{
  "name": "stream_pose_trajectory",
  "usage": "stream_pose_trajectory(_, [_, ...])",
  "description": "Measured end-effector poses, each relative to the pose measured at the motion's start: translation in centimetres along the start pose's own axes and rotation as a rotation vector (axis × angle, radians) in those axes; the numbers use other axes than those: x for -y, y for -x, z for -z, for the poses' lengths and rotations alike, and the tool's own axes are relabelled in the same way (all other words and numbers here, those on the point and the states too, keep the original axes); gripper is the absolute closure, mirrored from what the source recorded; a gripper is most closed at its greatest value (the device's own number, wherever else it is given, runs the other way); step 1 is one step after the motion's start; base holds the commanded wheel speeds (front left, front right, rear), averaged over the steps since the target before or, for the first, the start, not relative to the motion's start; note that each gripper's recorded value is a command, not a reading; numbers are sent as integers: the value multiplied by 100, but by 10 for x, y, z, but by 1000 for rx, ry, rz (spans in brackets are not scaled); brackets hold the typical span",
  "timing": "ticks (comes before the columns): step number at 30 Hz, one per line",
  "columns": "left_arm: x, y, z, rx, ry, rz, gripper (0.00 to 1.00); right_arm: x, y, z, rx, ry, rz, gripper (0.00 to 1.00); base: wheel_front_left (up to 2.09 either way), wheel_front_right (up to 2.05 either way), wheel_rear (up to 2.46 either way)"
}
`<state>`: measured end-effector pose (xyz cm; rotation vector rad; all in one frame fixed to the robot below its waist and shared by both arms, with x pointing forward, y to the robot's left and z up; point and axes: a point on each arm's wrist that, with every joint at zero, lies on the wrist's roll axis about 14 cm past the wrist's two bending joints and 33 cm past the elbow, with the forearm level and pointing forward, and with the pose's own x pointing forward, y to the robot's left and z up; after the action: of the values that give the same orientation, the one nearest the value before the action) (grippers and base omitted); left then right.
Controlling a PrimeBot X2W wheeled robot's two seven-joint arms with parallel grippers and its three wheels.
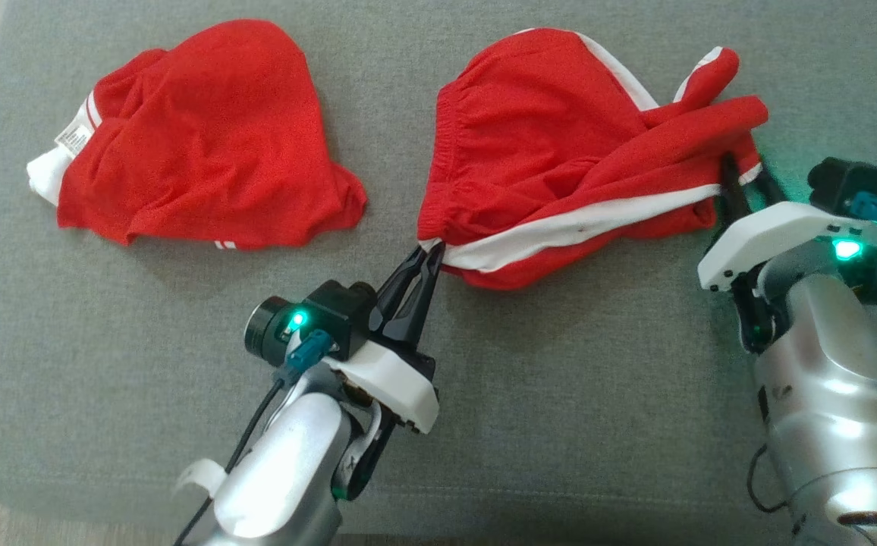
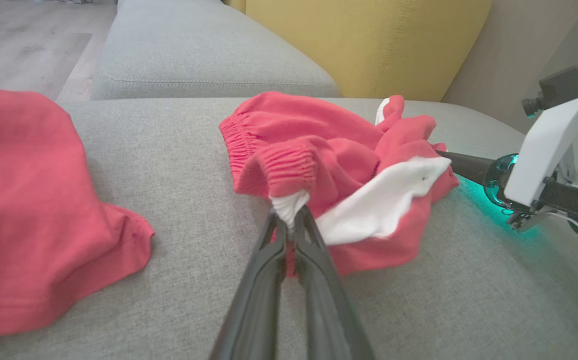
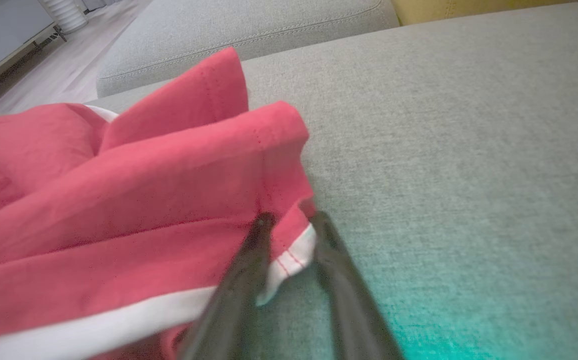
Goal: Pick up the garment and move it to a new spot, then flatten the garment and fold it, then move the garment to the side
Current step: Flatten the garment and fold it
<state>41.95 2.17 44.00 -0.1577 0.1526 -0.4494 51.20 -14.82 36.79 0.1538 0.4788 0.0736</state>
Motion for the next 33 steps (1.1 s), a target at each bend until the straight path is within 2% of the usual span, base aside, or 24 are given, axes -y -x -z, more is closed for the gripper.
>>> stream_pose_trajectory(7, [0,0,-12,31,-10,-9,100,4,11,-12,39,-22,12,100,0,0,0])
stream_pose_trajectory(15, [8,-3,-49,134,-46,7,100,18,42,-74,214,71,14,100,0,0,0])
stream_pose_trajectory(22, [22,-4,-115,321,-110,40,100,20,97,-166,424,163,-1,100,0,0,0])
stream_pose_trajectory(27, [33,2,-193,537,-163,62,100,12,152,-228,593,198,-11,100,0,0,0])
stream_pose_trajectory(28, [37,9,-219,616,-175,59,100,7,174,-245,647,210,-17,100,0,0,0])
stream_pose_trajectory(33, [49,30,-252,724,-186,69,100,-1,211,-246,661,209,-25,100,0,0,0])
